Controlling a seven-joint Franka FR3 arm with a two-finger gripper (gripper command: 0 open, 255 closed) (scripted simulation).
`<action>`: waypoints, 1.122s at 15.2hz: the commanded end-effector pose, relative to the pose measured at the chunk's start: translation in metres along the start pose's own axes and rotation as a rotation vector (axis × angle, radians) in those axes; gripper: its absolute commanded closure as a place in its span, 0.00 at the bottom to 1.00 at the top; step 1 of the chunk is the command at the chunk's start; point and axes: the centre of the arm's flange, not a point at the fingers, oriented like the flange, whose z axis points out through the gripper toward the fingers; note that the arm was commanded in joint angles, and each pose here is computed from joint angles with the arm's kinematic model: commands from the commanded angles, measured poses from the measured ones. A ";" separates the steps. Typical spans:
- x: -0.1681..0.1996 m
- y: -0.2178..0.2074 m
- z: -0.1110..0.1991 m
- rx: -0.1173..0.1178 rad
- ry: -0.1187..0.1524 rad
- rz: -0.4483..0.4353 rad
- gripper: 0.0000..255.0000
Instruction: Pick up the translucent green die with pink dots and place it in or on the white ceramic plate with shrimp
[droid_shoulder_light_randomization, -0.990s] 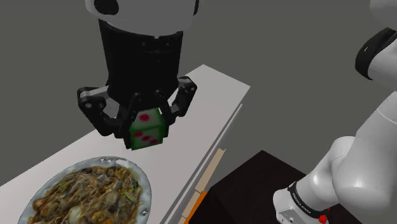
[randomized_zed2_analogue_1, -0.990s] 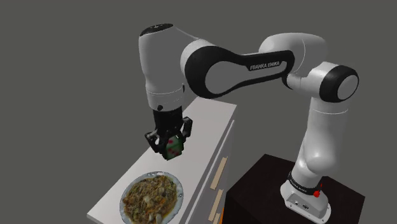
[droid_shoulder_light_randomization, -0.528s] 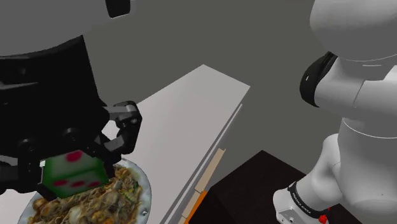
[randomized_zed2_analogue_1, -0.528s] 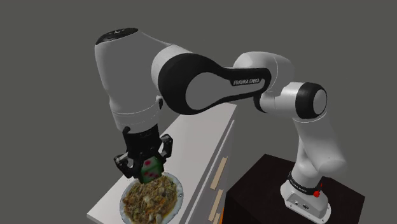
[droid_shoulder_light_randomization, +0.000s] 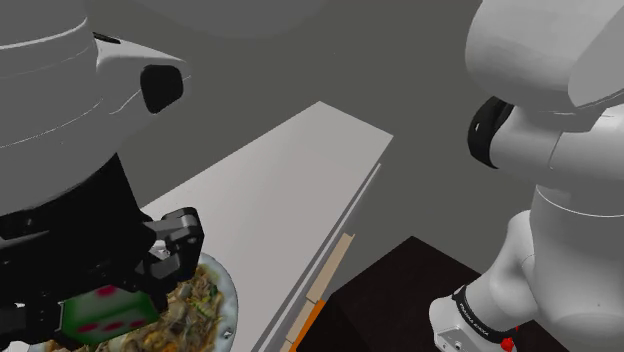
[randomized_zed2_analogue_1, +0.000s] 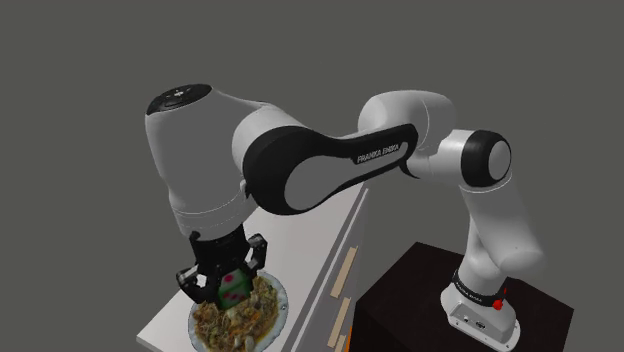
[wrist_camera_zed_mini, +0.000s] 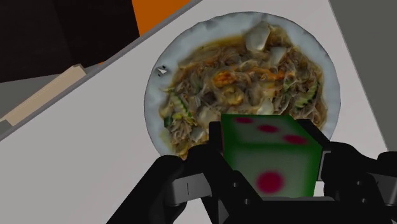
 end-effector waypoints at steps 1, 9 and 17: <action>0.000 0.001 0.011 0.001 0.000 0.000 1.00; 0.000 0.001 0.029 0.001 0.000 0.000 1.00; 0.000 0.001 0.030 0.001 0.000 0.000 0.00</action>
